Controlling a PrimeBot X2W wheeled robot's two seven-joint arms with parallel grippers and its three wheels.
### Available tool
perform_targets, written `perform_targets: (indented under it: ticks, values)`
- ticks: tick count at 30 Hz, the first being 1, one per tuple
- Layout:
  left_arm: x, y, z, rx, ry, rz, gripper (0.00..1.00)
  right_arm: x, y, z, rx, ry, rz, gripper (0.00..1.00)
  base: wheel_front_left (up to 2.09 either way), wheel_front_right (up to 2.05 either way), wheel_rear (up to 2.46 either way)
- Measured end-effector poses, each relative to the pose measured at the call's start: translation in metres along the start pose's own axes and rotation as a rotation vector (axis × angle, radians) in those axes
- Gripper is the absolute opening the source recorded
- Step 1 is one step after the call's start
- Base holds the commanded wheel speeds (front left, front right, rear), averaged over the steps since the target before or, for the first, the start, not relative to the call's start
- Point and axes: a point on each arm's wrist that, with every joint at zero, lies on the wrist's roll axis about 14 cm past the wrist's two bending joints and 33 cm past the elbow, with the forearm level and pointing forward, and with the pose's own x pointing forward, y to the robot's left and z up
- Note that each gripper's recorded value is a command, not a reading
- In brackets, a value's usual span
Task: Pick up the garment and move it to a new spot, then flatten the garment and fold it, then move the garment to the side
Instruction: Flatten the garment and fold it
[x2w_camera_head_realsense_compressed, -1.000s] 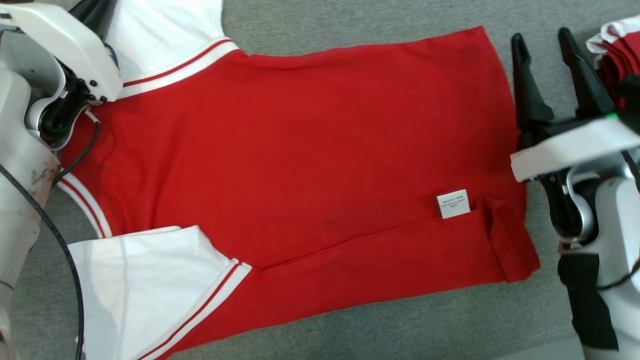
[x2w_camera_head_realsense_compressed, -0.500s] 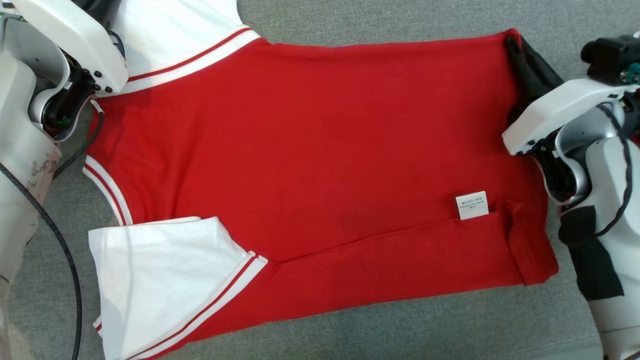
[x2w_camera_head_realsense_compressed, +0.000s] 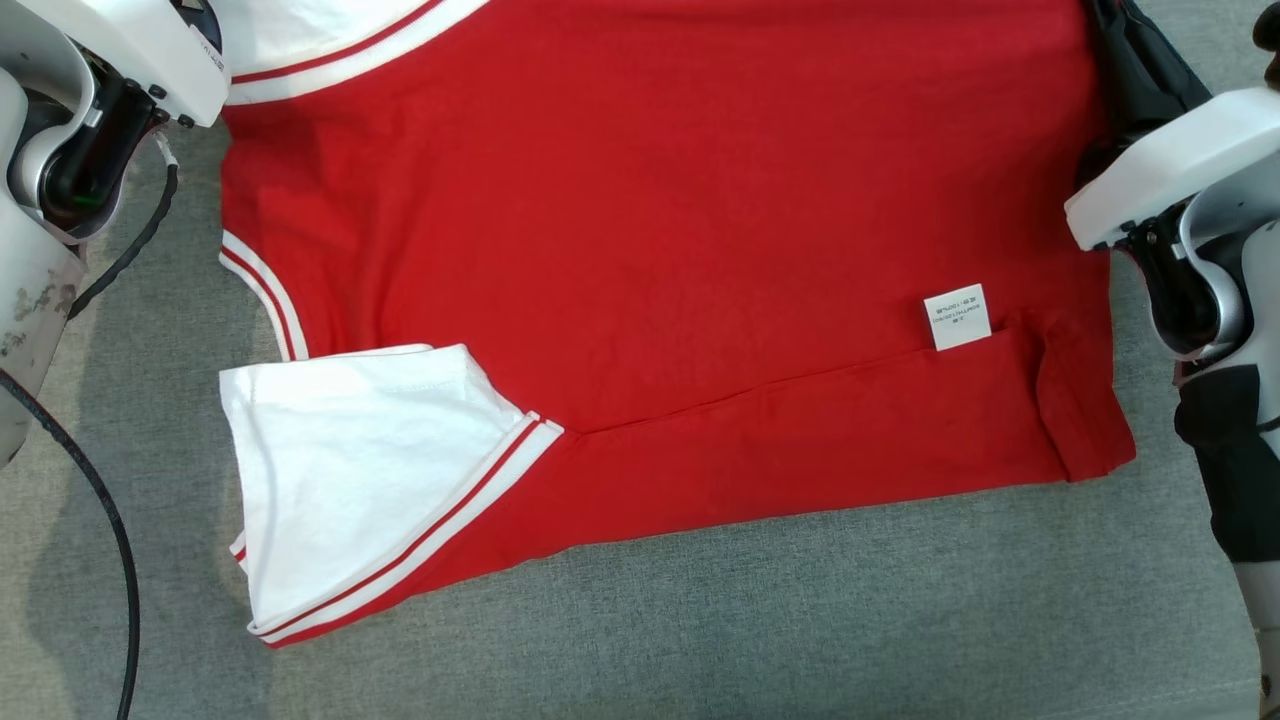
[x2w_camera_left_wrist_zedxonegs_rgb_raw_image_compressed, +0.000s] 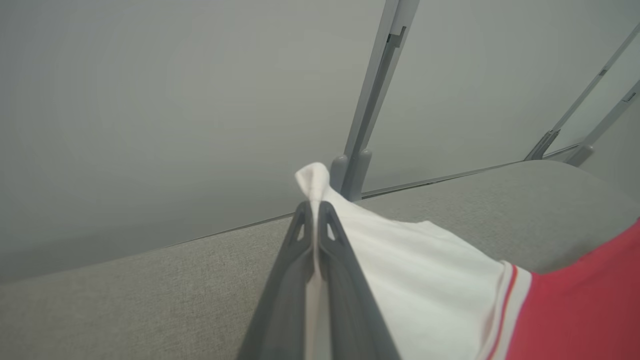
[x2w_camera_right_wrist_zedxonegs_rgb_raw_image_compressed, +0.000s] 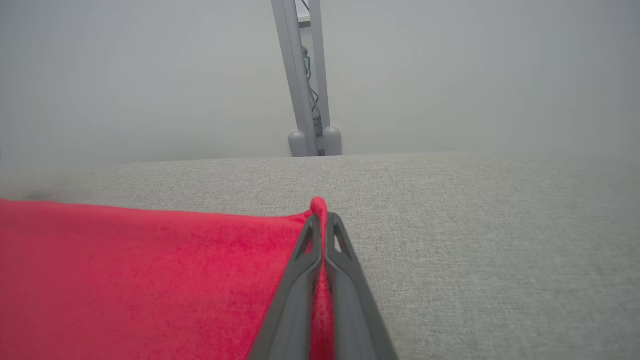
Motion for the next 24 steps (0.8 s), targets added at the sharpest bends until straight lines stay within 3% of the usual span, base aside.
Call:
perform_targets:
  ticks: [16,24]
  values:
    - [-0.08,-0.029,0.003,0.039,-0.132,-0.083,0.0,-0.052,0.021,-0.007,-0.098,-0.05,0.069,0.0,0.0,0.0,0.0]
    - [-0.144,-0.057,0.002,-0.01,-0.152,-0.073,0.0,-0.088,0.021,-0.021,-0.016,-0.011,0.032,0.0,0.0,0.0,0.0]
